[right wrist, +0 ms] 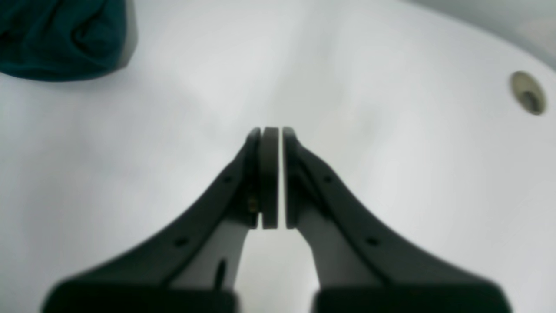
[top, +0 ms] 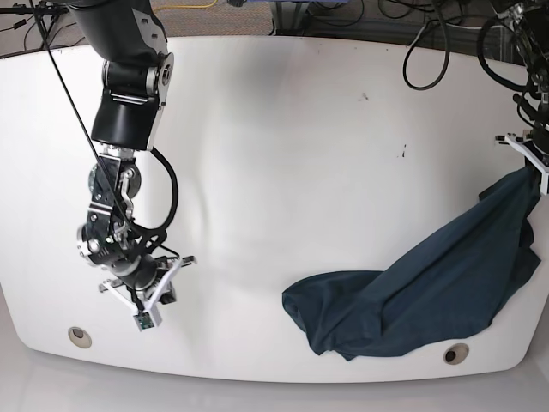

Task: Fold the T-shirt properly
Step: 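Release the right gripper and hang the shirt from the raised left gripper, then move the right gripper to the hanging shirt's lower edge and grasp it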

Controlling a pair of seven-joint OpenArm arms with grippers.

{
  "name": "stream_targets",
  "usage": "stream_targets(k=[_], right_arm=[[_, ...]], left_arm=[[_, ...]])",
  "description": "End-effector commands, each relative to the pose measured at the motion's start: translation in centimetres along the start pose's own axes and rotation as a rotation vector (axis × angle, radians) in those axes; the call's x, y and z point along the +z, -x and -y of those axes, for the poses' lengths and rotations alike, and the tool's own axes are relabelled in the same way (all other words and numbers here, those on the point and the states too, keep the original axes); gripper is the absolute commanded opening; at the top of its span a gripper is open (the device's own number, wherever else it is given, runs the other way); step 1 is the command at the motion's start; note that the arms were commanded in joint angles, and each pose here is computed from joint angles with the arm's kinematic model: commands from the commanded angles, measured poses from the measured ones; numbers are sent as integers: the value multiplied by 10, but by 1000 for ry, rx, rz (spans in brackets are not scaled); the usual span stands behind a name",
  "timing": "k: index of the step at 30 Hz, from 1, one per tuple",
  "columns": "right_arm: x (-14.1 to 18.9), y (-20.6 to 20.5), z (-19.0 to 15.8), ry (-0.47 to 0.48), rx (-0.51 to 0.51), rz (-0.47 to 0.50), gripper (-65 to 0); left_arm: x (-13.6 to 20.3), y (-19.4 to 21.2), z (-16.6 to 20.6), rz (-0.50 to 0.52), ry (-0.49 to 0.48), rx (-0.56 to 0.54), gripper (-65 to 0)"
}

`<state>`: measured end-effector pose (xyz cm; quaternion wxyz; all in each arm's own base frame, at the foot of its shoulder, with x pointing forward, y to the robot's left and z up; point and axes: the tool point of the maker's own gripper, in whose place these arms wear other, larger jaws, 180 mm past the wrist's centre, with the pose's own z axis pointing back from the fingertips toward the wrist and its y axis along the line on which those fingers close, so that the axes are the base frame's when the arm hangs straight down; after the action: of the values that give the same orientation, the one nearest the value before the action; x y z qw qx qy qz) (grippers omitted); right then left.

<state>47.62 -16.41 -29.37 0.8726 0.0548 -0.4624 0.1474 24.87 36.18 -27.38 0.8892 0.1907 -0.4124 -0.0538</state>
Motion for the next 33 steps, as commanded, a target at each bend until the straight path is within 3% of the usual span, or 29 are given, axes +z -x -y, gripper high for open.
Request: stream_targets(k=[1,9,14,21,33], right_arm=[[-9,-30,-2,-24,-20,60,-539],[-33,-27,-33,-107,-87,54,-270],[-41,-29,-68,-171,-106,59,-163],[-50,-19,-131,-276,-59,27,-103],[-65,-16,-193,-405,-65,55,-119]], left_arm=[[12,16,-10,-25,-23,-15,-650],[33,86,14,-196,66,-51,-650],[42,109,29,-250,117,-60,-650],[51,128,33,-301,133,-63,-650],[57,137,33,-327,137,-69,-650]])
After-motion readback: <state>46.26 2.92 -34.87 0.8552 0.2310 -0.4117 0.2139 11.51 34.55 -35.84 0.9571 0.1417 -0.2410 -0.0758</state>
